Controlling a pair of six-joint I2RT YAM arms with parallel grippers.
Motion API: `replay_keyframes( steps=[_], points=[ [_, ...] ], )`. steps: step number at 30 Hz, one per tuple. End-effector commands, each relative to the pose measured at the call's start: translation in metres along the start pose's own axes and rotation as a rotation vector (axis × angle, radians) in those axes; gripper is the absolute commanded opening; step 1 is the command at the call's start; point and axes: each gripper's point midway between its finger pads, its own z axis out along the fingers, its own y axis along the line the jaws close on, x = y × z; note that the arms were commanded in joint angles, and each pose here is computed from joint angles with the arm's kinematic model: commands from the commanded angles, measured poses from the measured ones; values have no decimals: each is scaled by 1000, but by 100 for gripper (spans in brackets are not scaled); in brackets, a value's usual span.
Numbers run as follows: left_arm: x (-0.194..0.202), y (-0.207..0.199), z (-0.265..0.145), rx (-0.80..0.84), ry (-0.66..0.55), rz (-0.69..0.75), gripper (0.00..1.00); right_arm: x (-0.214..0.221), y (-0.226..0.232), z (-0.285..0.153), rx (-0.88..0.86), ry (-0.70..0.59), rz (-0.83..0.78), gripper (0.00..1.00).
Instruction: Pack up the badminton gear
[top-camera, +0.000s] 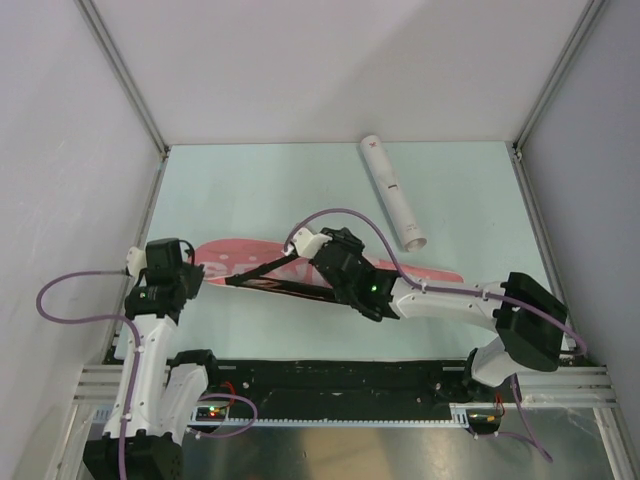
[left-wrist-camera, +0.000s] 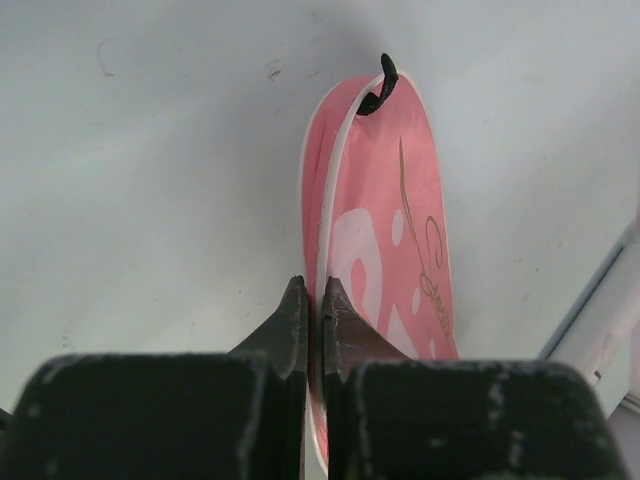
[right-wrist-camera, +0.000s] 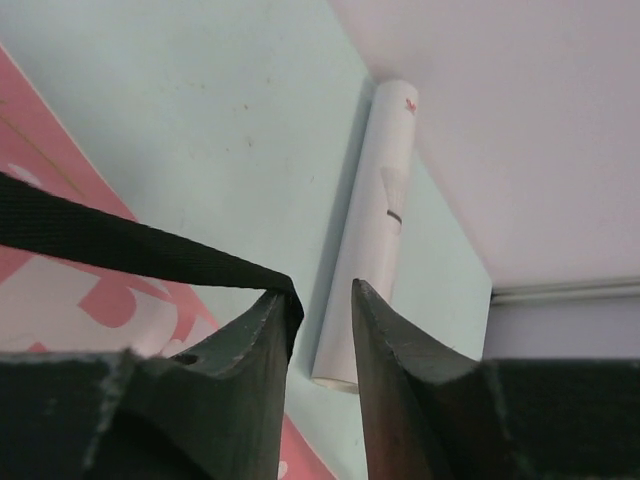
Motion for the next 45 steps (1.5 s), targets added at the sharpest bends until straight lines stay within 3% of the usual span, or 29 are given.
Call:
replay_keyframes(
  steps=[1,17,34,39,45],
  points=[
    [-24,12,-1,-42,-124,46,0,27,-23,16,90,88,51,36],
    [-32,17,0,-69,-161,86,0,102,-67,-6,244,312,117,41],
    [-41,17,-2,-88,-200,101,0,138,-132,-73,618,461,190,41],
    [-41,14,-2,-85,-186,117,0,159,-150,-75,646,532,217,41],
    [-46,14,-5,-88,-205,144,0,149,-168,-68,647,515,230,41]
  ],
)
